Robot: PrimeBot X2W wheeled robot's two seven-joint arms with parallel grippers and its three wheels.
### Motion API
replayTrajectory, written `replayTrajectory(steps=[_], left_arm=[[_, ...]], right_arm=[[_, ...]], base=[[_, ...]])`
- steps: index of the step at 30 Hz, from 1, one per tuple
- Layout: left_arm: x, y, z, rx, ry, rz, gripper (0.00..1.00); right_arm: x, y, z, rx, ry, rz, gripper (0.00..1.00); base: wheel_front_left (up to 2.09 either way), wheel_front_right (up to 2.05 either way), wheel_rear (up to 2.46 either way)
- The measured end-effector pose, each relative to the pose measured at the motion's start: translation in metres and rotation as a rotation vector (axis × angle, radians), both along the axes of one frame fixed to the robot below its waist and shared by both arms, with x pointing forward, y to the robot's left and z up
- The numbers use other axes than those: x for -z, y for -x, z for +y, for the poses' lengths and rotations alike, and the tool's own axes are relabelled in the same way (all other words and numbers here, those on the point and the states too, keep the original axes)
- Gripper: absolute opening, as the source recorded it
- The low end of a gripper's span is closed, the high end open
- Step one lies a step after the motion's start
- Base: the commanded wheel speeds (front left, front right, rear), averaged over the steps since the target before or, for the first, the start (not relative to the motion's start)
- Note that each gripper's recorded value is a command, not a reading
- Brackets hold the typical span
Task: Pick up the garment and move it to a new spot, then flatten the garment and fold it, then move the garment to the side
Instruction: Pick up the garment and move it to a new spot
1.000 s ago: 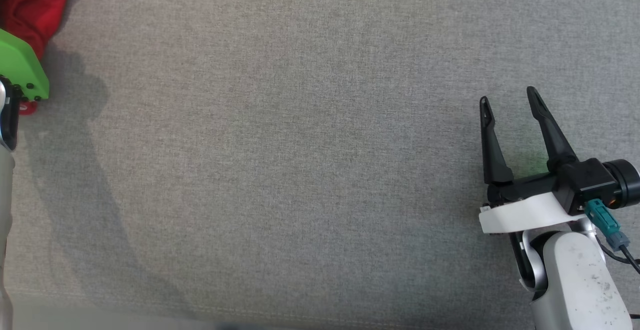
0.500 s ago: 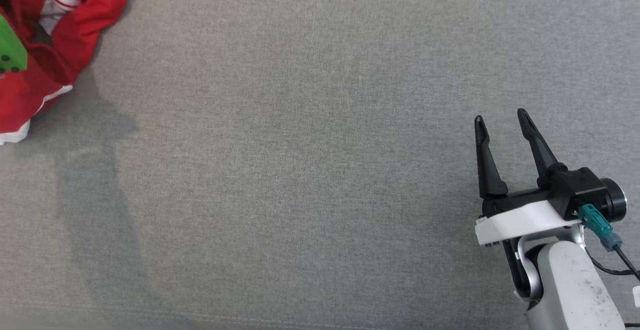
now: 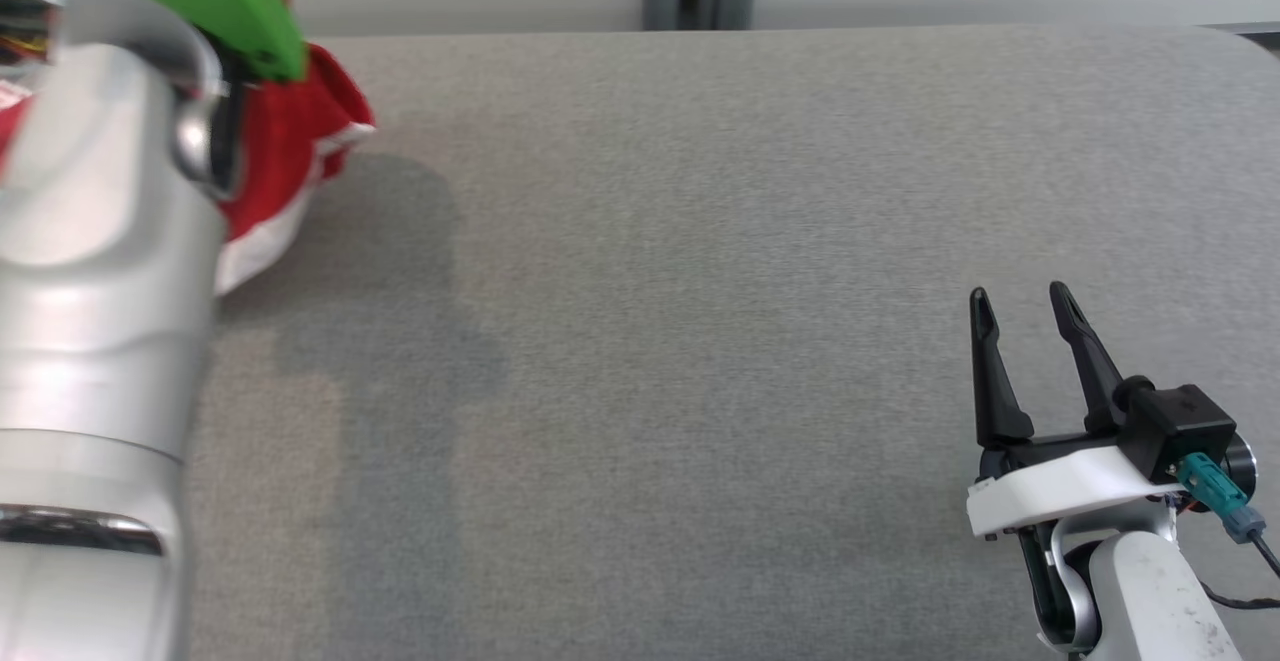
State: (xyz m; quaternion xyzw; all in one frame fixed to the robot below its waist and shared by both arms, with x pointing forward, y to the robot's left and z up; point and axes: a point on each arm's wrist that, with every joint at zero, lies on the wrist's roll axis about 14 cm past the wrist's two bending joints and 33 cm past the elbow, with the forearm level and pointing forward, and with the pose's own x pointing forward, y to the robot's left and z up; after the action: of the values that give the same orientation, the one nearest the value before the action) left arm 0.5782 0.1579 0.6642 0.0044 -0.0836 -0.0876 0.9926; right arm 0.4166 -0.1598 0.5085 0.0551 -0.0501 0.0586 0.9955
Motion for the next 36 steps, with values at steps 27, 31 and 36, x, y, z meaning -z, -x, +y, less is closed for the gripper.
replayTrajectory(steps=[27, 31, 36], left_arm=[[0.228, 0.145, -0.247, 0.56, 0.065, 0.528, 0.0], [0.212, 0.147, -0.261, 0.602, 0.088, 0.491, 0.0], [0.192, 0.15, -0.28, 0.656, 0.112, 0.449, 0.0]], right_arm=[[0.026, 0.019, -0.047, 0.136, -0.002, 0.087, 1.0], [0.026, 0.02, -0.046, 0.132, -0.002, 0.088, 1.0], [0.026, 0.023, -0.046, 0.131, -0.001, 0.09, 1.0]], base=[[0.0, 0.0, 0.0], [0.0, 0.0, 0.0], [0.0, 0.0, 0.0]])
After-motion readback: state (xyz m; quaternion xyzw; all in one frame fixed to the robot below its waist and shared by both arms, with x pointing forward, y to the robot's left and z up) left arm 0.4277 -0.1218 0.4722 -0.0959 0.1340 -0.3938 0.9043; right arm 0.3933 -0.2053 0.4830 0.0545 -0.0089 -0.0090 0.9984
